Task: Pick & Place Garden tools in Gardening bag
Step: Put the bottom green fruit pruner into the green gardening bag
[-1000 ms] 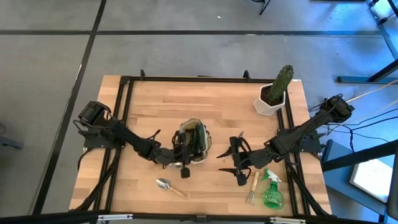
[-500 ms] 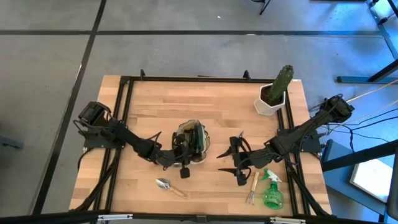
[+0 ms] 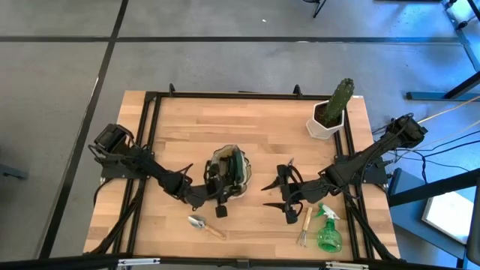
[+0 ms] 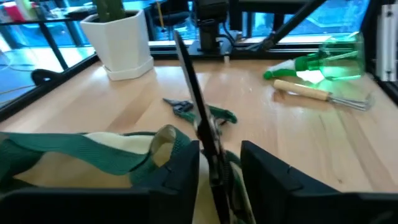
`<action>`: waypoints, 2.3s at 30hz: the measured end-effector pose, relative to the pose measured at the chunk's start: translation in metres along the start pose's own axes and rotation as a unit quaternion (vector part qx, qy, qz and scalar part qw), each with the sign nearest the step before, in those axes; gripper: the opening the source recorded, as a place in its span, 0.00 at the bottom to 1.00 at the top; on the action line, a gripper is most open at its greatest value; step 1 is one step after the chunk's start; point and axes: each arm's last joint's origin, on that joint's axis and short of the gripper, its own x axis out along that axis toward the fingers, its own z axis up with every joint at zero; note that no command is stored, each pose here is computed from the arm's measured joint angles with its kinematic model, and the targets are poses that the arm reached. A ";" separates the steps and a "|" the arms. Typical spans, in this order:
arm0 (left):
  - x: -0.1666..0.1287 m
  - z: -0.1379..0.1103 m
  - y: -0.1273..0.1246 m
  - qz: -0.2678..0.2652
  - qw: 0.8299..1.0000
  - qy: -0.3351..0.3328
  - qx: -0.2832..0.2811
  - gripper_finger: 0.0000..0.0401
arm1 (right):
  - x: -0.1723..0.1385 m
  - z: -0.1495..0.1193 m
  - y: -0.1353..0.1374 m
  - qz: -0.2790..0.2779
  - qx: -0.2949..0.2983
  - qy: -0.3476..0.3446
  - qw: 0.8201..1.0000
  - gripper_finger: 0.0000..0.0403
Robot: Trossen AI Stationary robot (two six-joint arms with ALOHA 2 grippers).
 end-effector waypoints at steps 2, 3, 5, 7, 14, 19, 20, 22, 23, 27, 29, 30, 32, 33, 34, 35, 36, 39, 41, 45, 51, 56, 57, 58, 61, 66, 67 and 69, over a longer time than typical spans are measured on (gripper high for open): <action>0.001 0.001 0.001 0.002 1.000 -0.003 -0.004 0.30 | 0.000 0.000 0.000 0.000 0.000 0.000 1.000 0.56; 0.002 0.002 0.002 0.001 1.000 -0.006 -0.007 0.30 | 0.000 0.000 0.000 0.000 0.000 0.000 1.000 0.56; 0.003 0.003 0.003 0.002 1.000 -0.009 -0.006 0.31 | 0.000 0.000 0.000 0.000 0.000 0.000 1.000 0.56; 0.003 0.005 0.003 0.002 1.000 -0.018 -0.003 0.31 | 0.000 0.000 0.000 0.000 0.000 0.000 1.000 0.56; 0.003 0.013 0.003 0.003 0.999 -0.048 -0.002 0.31 | 0.000 0.000 0.000 0.000 0.000 0.000 1.000 0.56; 0.003 0.012 0.003 0.002 0.999 -0.046 -0.024 0.20 | 0.000 0.000 0.000 0.000 0.000 0.001 1.000 0.56; 0.003 0.012 0.003 0.002 0.999 -0.046 -0.024 0.15 | 0.000 0.000 0.000 0.000 0.000 0.001 1.000 0.56; 0.003 0.012 0.002 0.002 0.999 -0.046 -0.027 0.07 | 0.000 0.000 0.000 0.000 0.000 0.001 1.000 0.56; 0.002 0.013 0.002 0.002 0.999 -0.047 -0.028 0.06 | 0.000 0.000 0.000 0.000 0.000 0.001 1.000 0.56; 0.003 0.011 0.002 0.001 0.999 -0.036 -0.032 0.06 | 0.000 0.000 0.000 0.000 -0.001 0.001 1.000 0.56; 0.003 0.009 0.003 0.003 0.999 -0.027 -0.035 0.06 | 0.000 0.000 0.000 0.000 -0.001 0.002 1.000 0.56; 0.003 0.008 0.003 0.003 0.999 -0.023 -0.036 0.06 | 0.000 0.000 0.000 0.000 0.000 0.002 1.000 0.56; 0.002 0.007 0.002 0.001 0.999 -0.019 -0.036 0.06 | 0.000 0.000 0.000 0.000 0.000 0.002 1.000 0.56; 0.001 0.007 0.001 0.001 0.999 -0.018 -0.035 0.06 | 0.000 0.000 0.000 0.000 0.000 0.002 1.000 0.56; 0.000 0.006 0.000 0.000 0.999 -0.017 -0.033 0.06 | 0.000 0.000 0.000 -0.001 0.000 0.002 1.000 0.56; 0.000 0.006 0.000 0.000 0.999 -0.015 -0.031 0.06 | 0.000 0.000 0.000 -0.001 0.000 0.002 1.000 0.56; 0.000 0.006 0.000 0.000 0.999 -0.013 -0.029 0.06 | 0.000 0.000 0.000 -0.001 0.000 0.002 1.000 0.56; -0.001 0.004 -0.001 -0.001 1.000 -0.006 -0.023 0.06 | 0.000 0.000 0.000 -0.001 0.000 0.002 1.000 0.56; -0.001 0.003 -0.001 0.003 1.000 -0.005 -0.023 0.06 | 0.000 0.000 0.000 -0.001 0.000 0.002 1.000 0.56; -0.001 0.002 -0.001 0.003 1.000 -0.002 -0.022 0.06 | 0.000 0.000 0.000 -0.001 0.002 0.001 1.000 0.56; -0.001 -0.002 0.000 -0.001 0.999 0.019 -0.030 0.06 | 0.000 0.000 0.000 -0.001 0.001 0.001 1.000 0.56; -0.001 -0.004 0.000 -0.006 0.999 0.026 -0.032 0.06 | 0.000 0.000 0.000 -0.001 0.002 0.001 1.000 0.56; -0.001 -0.004 -0.001 -0.006 0.999 0.026 -0.033 0.06 | 0.000 0.000 0.000 -0.001 0.002 0.001 1.000 0.56; -0.001 -0.004 -0.001 -0.007 0.999 0.027 -0.033 0.06 | 0.000 0.000 0.000 -0.001 0.002 0.001 1.000 0.56; -0.001 -0.004 -0.001 -0.008 0.999 0.027 -0.026 0.06 | 0.000 0.000 0.000 -0.001 0.002 0.001 1.000 0.56; -0.003 -0.007 -0.001 0.005 1.000 0.025 0.010 0.19 | 0.000 0.000 0.000 -0.001 0.002 0.001 1.000 0.56; -0.003 -0.009 -0.001 0.013 0.999 0.025 0.017 0.24 | 0.000 0.000 0.000 -0.001 0.002 0.001 1.000 0.56; -0.004 -0.007 -0.002 0.016 1.000 0.017 0.012 0.31 | 0.000 0.000 0.000 -0.001 0.002 0.001 1.000 0.56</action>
